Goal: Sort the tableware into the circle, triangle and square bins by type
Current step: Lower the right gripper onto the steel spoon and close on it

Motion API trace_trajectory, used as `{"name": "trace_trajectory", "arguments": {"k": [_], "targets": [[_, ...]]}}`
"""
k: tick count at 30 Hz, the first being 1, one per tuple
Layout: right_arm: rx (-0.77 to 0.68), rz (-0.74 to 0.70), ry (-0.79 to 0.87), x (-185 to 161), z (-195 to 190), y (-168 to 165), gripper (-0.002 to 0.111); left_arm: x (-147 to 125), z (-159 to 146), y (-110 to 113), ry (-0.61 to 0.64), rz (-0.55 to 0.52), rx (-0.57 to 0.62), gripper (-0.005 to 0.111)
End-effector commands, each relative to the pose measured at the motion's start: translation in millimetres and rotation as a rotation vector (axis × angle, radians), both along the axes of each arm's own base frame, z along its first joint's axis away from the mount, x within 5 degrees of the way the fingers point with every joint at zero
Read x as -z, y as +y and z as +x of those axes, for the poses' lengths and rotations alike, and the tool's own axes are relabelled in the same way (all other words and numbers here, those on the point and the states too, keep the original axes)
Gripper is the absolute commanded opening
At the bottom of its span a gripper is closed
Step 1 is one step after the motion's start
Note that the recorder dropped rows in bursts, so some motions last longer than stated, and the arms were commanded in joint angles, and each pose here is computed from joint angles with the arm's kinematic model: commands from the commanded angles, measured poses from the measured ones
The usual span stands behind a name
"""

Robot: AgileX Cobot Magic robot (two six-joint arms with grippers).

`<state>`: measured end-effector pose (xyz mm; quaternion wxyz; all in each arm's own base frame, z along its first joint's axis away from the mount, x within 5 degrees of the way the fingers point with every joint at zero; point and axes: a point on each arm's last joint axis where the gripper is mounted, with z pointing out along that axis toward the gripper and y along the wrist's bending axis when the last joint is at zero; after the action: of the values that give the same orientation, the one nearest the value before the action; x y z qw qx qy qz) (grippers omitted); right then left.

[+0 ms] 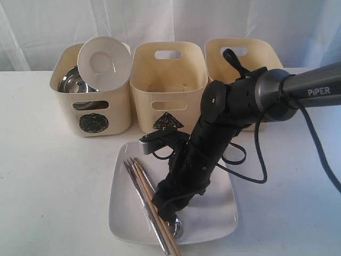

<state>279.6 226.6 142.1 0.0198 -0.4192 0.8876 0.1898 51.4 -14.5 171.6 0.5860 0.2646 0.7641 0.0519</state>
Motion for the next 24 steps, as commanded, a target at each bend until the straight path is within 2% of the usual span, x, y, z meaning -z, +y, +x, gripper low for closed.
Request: {"name": "trace_trajectory", "arguments": {"k": [1,11,16,24], "targets": [[-0.008,-0.071,-0.036,11.4,3.4,-4.6,0.055,0.8,-0.2,-0.3,-0.002,-0.006,0.003,0.0],[0.043,-0.101,-0.051,12.2,6.2,-6.7,0.055,0.8,-0.2,-0.3,-0.002,-0.006,0.003,0.0],[0.07,-0.106,-0.039,13.4,5.2,-5.4,0.045,0.8,-0.2,-0.3,-0.002,-0.006,0.003,0.0],[0.076,-0.109,-0.031,13.2,4.7,-5.6,0.045,0.8,-0.2,-0.3,-0.002,-0.006,0.003,0.0]]}}
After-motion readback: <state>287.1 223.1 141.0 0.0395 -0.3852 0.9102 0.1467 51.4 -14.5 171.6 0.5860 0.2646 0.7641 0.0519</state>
